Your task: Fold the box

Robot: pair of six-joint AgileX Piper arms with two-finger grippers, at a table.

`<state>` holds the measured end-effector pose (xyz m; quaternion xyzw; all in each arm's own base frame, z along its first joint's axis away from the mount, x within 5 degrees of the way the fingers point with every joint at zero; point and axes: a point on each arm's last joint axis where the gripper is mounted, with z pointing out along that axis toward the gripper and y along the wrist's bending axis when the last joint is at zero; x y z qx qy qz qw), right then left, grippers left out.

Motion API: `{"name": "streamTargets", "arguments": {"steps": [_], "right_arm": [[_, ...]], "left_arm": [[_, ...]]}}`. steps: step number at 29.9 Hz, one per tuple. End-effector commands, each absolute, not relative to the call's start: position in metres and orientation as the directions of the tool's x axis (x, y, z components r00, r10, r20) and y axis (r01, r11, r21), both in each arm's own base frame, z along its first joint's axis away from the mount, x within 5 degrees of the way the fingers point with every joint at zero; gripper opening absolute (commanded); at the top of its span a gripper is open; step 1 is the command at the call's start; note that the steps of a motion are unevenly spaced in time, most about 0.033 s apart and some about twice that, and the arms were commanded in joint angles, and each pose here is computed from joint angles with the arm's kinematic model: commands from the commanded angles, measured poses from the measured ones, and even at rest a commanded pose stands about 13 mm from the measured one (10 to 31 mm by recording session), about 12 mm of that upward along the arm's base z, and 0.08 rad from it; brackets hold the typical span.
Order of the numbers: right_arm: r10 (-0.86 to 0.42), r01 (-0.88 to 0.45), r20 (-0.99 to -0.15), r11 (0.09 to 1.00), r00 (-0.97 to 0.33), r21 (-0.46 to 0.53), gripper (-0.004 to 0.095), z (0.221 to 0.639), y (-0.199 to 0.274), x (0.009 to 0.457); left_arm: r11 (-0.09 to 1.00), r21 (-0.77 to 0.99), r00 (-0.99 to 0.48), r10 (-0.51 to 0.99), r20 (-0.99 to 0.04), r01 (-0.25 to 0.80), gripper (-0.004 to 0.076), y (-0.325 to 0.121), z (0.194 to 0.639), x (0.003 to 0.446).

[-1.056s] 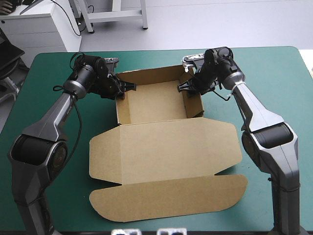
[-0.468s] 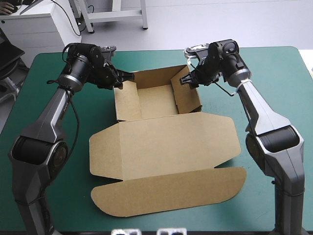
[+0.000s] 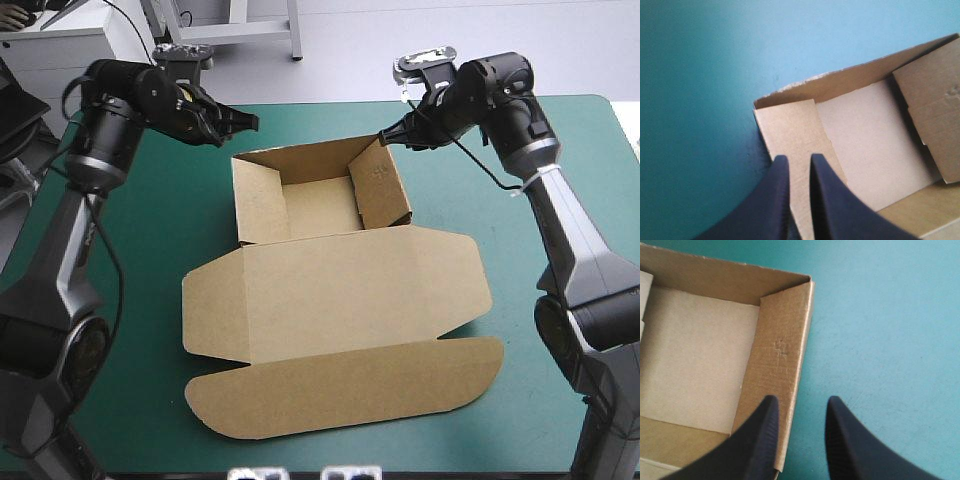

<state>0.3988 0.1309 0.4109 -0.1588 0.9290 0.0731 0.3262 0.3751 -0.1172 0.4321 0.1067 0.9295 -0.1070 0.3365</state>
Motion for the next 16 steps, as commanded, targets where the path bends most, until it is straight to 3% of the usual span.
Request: {"name": "streamTargets", "arguments": {"steps": [1, 7, 11, 14, 16], "right_arm": [[-0.27, -0.371, -0.724, 0.928, -0.635, -0.021, -0.0022, 0.461, 0.118, 0.367], [-0.263, -0.36, -0.725, 0.933, -0.637, -0.022, -0.002, 0.462, 0.117, 0.367], [-0.284, -0.372, -0.709, 0.928, -0.645, -0.033, 0.0005, 0.453, 0.119, 0.374], [-0.32, -0.405, -0.693, 0.913, -0.646, -0.044, 0.0102, 0.445, 0.122, 0.379], [-0.33, -0.421, -0.682, 0.907, -0.652, -0.036, 0.0223, 0.439, 0.125, 0.382]], "left_arm": [[0.936, -0.054, -0.617, 0.185, -0.765, 0.348, -0.0009, -0.1, 0.499, 0.315], [0.959, 0.054, -0.517, 0.197, -0.833, 0.277, -0.0008, -0.075, 0.536, 0.267], [0.961, 0.066, -0.524, 0.203, -0.827, 0.268, -0.0008, -0.066, 0.534, 0.241], [0.961, 0.073, -0.566, 0.218, -0.795, 0.267, -0.0008, -0.06, 0.519, 0.225], [0.965, 0.102, -0.601, 0.232, -0.765, 0.243, -0.0008, -0.053, 0.504, 0.215]]}}
